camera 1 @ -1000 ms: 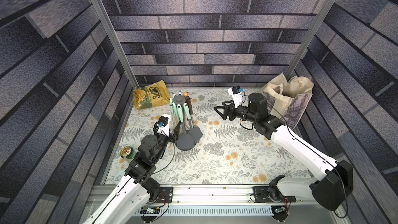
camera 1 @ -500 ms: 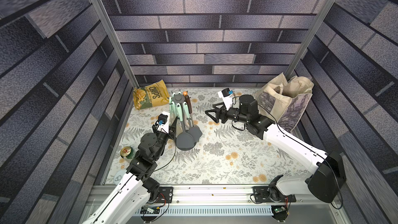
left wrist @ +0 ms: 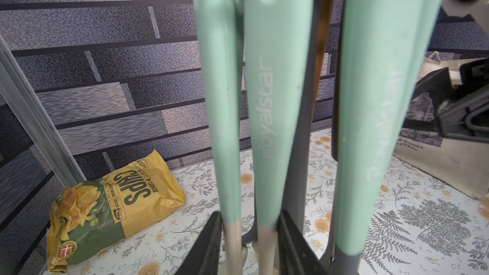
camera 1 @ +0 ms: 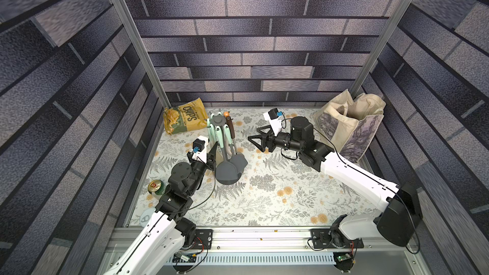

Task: Take the spatula off the kitchen utensil rack
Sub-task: Adjust the rack at the center of the board, then take off the spatula from the rack.

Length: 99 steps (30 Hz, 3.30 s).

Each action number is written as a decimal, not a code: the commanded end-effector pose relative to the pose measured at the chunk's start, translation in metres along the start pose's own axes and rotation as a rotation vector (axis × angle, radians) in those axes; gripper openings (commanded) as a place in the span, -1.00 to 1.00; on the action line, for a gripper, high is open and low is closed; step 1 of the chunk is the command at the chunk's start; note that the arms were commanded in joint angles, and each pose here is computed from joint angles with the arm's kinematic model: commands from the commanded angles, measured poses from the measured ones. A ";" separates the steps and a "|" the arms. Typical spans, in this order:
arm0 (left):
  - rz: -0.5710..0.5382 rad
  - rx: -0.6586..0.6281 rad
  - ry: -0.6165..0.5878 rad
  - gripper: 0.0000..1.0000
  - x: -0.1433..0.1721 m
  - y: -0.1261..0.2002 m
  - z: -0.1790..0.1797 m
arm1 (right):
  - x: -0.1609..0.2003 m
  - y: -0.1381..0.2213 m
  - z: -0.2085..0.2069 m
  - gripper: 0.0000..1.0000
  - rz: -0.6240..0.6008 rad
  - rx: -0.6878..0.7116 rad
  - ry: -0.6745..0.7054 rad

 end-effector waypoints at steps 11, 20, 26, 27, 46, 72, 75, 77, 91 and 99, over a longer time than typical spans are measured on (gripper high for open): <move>-0.057 0.023 0.054 -0.42 -0.017 0.000 0.002 | -0.008 -0.002 0.016 0.59 -0.029 -0.054 0.076; -0.015 0.029 0.039 -0.48 -0.015 0.000 0.000 | -0.012 0.000 0.033 0.40 -0.028 -0.070 0.149; -0.007 0.035 0.032 -0.47 -0.015 -0.002 -0.002 | -0.012 -0.004 0.051 0.37 -0.046 -0.056 0.213; -0.011 0.036 0.034 -0.47 -0.016 -0.003 -0.003 | -0.012 -0.004 0.053 0.36 -0.052 -0.053 0.218; 0.009 0.036 0.019 -0.45 -0.017 -0.008 -0.004 | -0.019 -0.040 0.053 0.16 -0.057 -0.066 0.265; 0.015 0.043 0.029 -0.47 -0.020 -0.014 -0.004 | -0.012 -0.055 0.057 -0.34 -0.031 -0.138 0.265; 0.014 0.032 0.037 -0.51 -0.020 -0.013 -0.003 | -0.009 -0.052 0.057 -0.45 -0.030 -0.129 0.269; 0.010 0.023 0.040 -0.51 -0.020 -0.011 -0.002 | -0.008 -0.049 0.056 -0.53 -0.032 -0.118 0.272; -0.004 -0.005 0.072 -0.65 -0.020 0.002 0.005 | -0.008 -0.028 0.060 -0.97 -0.057 -0.069 0.305; 0.017 -0.015 0.073 -0.68 -0.021 -0.004 0.007 | -0.011 -0.018 0.065 -1.00 -0.072 -0.079 0.311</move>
Point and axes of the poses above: each gripper's point midway between its finger pads, its own y axis back along the fingers, its own z axis along the line the jaws close on, x = y × z, the point moved 10 cm from there along y, back along the fingers, and after that the axes turned 11 degrees about -y, right-handed, at the moved point
